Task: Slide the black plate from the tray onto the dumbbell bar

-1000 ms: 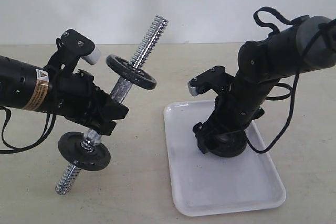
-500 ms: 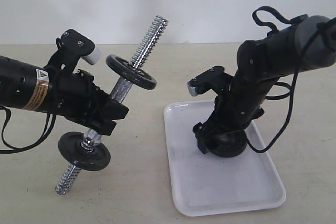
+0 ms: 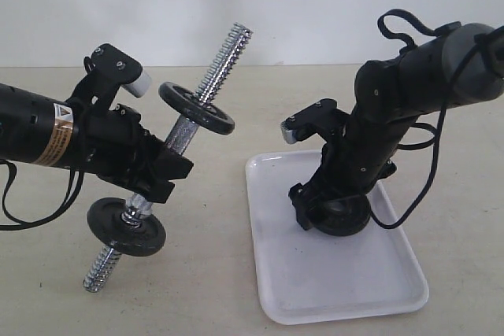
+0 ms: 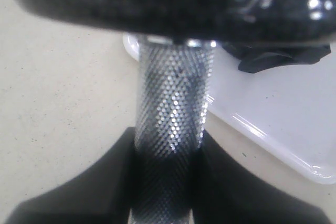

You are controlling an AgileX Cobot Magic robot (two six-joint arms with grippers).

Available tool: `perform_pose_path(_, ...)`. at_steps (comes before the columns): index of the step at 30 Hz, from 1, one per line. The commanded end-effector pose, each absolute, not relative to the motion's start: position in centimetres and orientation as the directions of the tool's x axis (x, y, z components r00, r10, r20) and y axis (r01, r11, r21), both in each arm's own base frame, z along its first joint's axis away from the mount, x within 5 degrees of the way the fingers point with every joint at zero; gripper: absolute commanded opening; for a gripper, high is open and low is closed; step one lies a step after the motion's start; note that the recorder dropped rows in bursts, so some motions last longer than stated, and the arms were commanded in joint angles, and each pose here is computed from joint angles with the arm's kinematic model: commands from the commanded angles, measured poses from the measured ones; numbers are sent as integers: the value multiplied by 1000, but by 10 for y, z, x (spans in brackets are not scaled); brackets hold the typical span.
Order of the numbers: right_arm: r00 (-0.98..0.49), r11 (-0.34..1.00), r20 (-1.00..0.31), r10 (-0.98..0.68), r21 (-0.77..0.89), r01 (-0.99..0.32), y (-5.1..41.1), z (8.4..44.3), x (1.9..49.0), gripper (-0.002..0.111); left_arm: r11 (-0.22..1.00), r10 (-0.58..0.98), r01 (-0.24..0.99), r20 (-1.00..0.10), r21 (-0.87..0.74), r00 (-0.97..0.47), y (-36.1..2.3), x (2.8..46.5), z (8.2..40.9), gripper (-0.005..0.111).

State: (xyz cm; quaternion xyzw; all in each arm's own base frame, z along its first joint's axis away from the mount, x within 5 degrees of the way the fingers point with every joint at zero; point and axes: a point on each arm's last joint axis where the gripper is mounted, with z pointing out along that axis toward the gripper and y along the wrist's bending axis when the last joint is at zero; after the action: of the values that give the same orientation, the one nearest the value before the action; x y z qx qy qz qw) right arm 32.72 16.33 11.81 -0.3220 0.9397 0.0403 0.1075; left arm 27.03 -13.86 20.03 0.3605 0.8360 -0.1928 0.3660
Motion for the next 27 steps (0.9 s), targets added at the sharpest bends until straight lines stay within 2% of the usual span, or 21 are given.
perform_pose_path(1, -801, 803, -108, -589, 38, -595, 159, 97, 317, 105, 658, 399, 751, -817, -60, -416, -142, 270, 231, 4)
perform_pose_path(11, -793, 793, -31, -609, 22, -609, 160, 113, 324, 105, 658, 399, 750, -817, -60, -416, -142, 270, 231, 4)
perform_pose_path(27, -804, 808, -103, -585, 13, -589, 163, 114, 330, 105, 658, 401, 750, -815, -62, -419, -142, 270, 230, 4)
